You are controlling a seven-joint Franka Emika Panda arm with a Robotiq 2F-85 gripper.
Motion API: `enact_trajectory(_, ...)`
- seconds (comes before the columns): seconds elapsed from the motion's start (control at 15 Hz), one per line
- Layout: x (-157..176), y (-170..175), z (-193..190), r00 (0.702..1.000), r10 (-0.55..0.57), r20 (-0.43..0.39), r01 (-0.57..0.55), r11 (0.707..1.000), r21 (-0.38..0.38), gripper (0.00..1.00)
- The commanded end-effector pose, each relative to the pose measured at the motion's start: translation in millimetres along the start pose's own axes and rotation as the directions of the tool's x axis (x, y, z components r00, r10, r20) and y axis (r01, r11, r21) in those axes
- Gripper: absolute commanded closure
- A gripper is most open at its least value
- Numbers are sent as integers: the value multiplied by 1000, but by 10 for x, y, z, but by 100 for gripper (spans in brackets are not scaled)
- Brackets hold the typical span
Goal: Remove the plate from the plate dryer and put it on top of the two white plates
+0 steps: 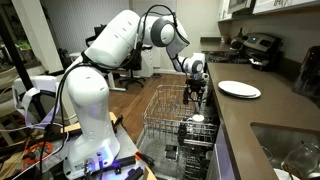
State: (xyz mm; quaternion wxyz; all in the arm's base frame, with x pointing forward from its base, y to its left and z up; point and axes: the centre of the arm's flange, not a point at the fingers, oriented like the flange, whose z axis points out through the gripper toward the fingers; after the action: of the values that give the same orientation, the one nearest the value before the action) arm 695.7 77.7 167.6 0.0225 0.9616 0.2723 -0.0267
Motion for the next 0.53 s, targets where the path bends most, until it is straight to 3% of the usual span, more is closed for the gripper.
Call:
enact_trajectory(0.0,-49,23,-92,998,-62,25,61,998,6,28)
enact_trajectory(0.13,-33,12,-112,998,-64,11,64,998,-12,33)
enact_trajectory(0.27,-7,-4,-137,998,-63,-6,63,998,-31,25)
enact_trajectory(0.47,66,-27,-197,996,-83,-42,80,995,-57,23)
